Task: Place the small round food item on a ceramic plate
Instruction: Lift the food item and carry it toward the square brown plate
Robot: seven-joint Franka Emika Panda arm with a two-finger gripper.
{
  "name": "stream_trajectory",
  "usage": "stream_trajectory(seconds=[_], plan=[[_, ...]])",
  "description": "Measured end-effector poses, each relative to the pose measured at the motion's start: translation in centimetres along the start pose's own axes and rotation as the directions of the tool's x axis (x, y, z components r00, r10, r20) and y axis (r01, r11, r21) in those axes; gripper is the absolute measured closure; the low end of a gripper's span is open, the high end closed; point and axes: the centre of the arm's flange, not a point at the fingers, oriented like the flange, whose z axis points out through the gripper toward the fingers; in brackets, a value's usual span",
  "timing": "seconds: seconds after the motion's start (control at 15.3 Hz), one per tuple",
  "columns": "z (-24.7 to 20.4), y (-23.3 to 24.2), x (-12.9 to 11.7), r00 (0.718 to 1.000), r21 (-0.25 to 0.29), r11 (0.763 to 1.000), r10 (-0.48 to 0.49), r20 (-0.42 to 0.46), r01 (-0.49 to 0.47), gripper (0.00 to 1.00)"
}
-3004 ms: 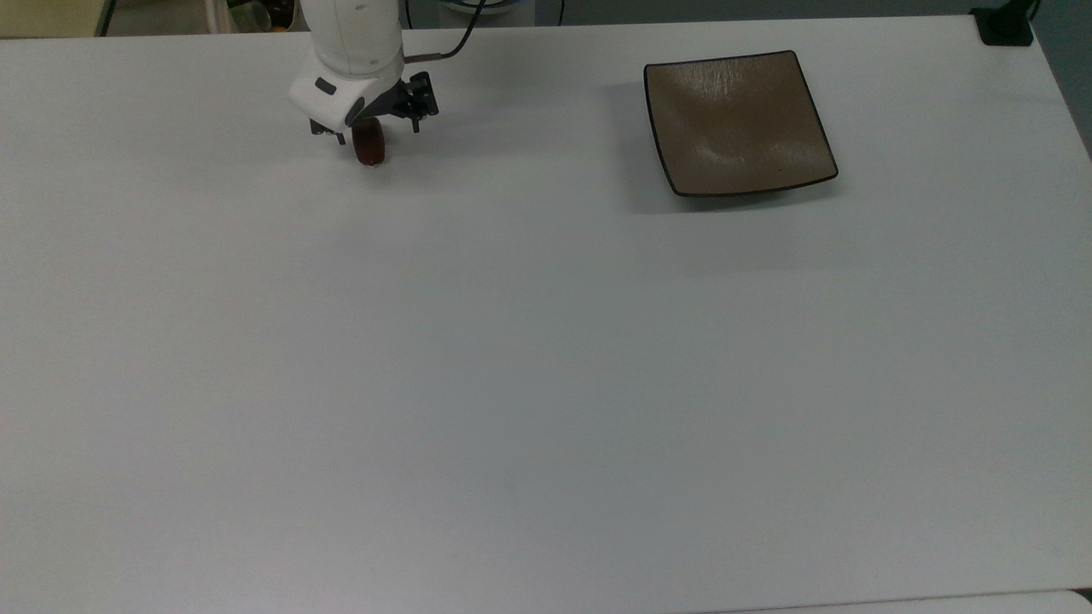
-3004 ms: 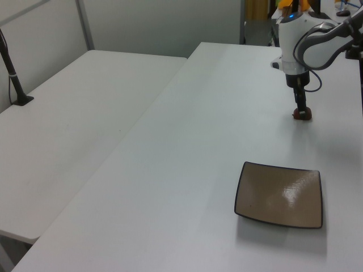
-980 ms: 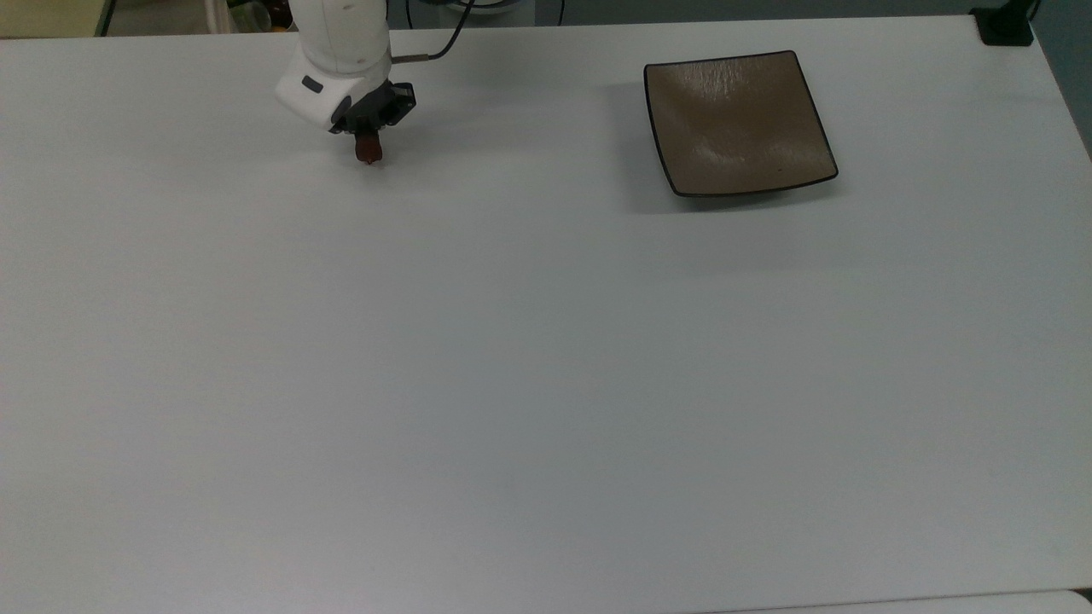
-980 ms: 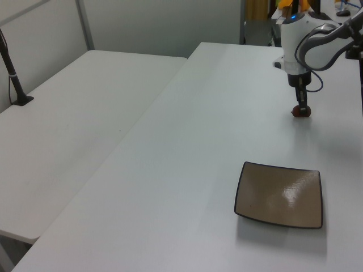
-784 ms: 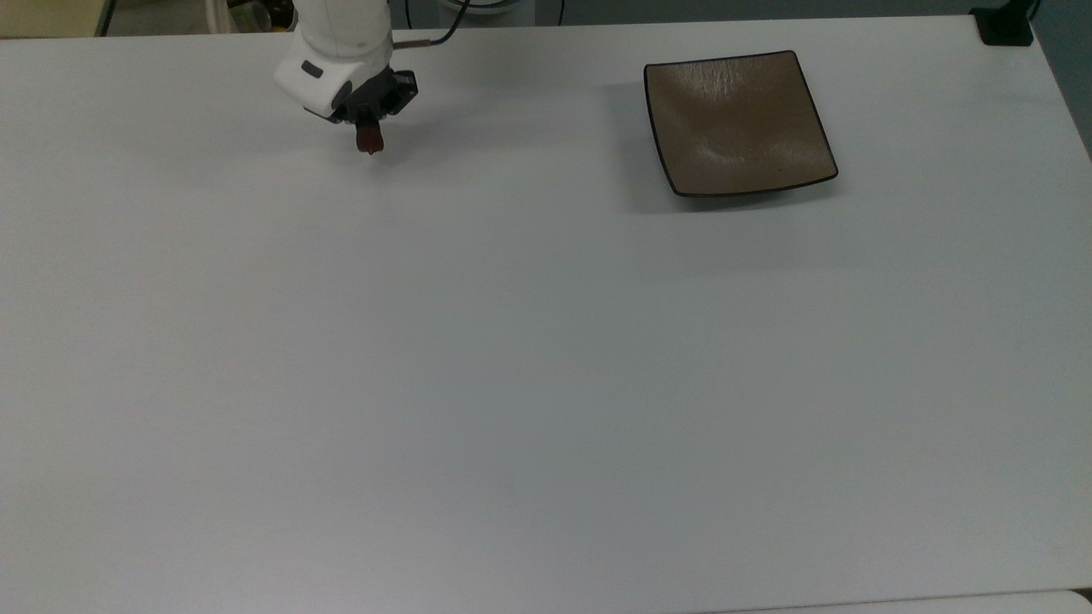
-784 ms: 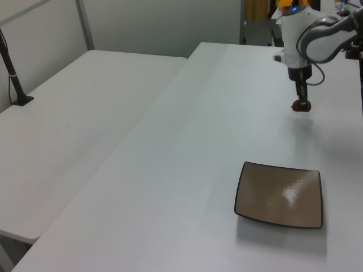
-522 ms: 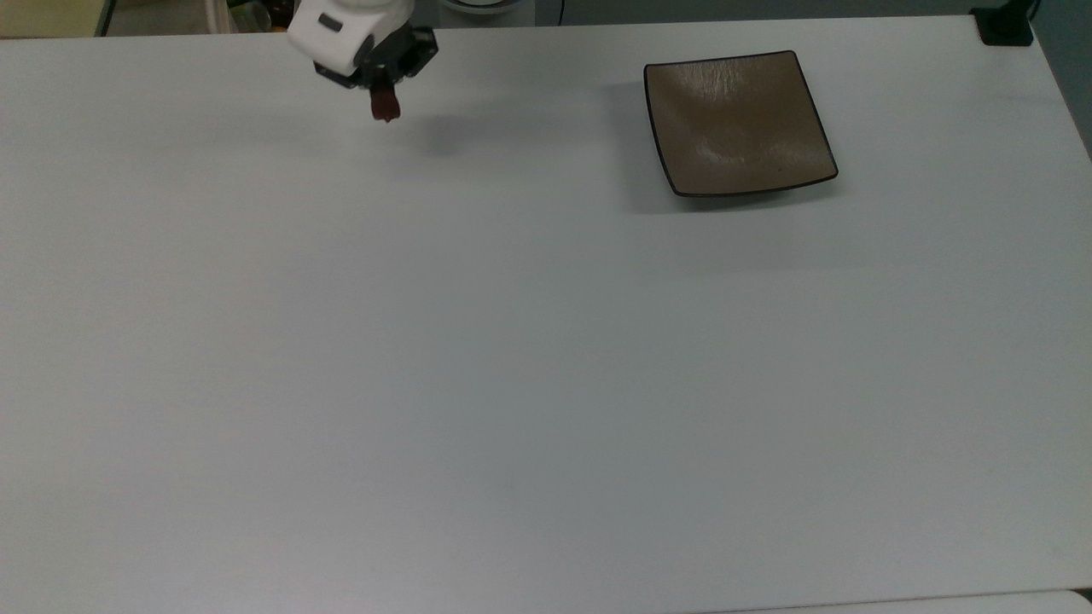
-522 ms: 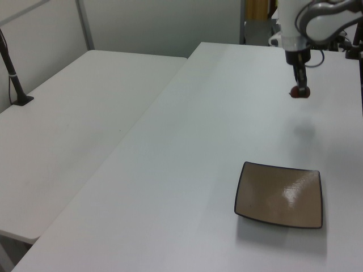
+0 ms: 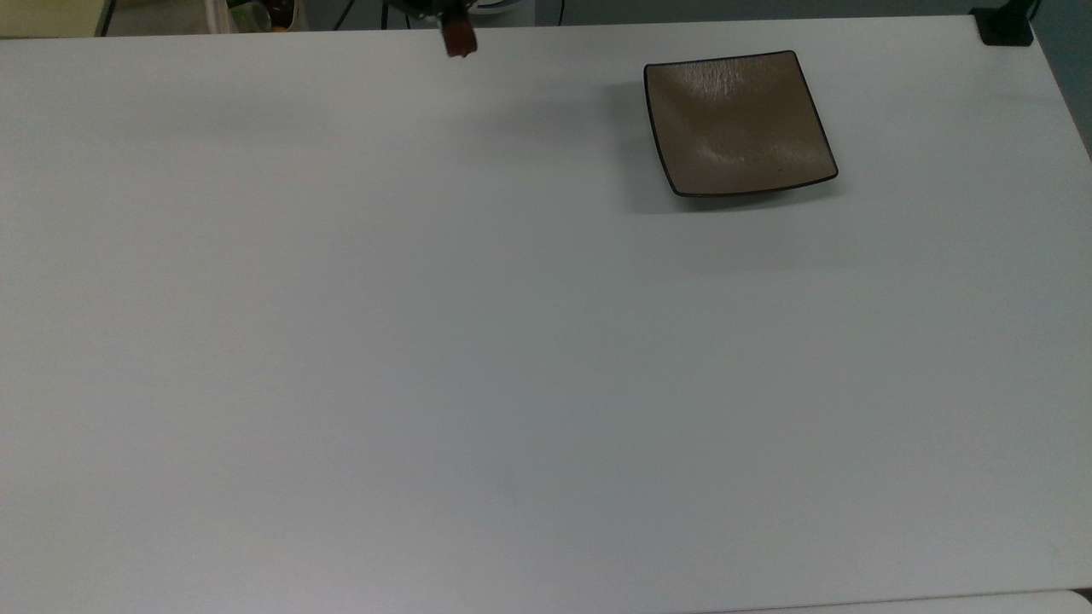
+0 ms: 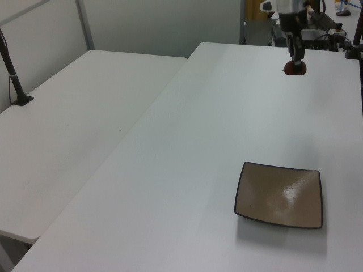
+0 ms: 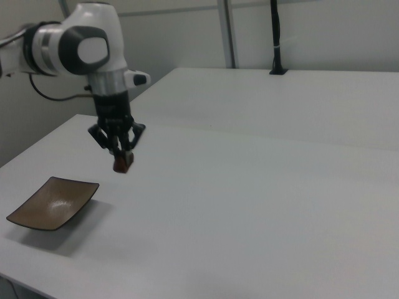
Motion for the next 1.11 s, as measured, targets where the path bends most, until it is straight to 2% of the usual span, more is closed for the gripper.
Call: stream_trajectory(seconds=[0.2,0.39,0.52,0.78,1.11], plan=[[-1.4,-3.1,0.8,0.999,0.025,0.998,-0.05,-0.02,0.051,0.81],[-1.3,-6.3,1.7,0.997,0.019,0.997,-0.079,-0.014,0.079,0.81],[-1.0,-9.1,2.4,0.998,0.015,0.998,-0.061,-0.006,0.061,0.81],[-0.3,-14.2,3.3,1.0,0.042,0.999,-0.028,0.007,0.028,0.81],[2.8,-20.0,5.6,0.999,0.029,0.999,0.026,0.038,-0.027,0.81]])
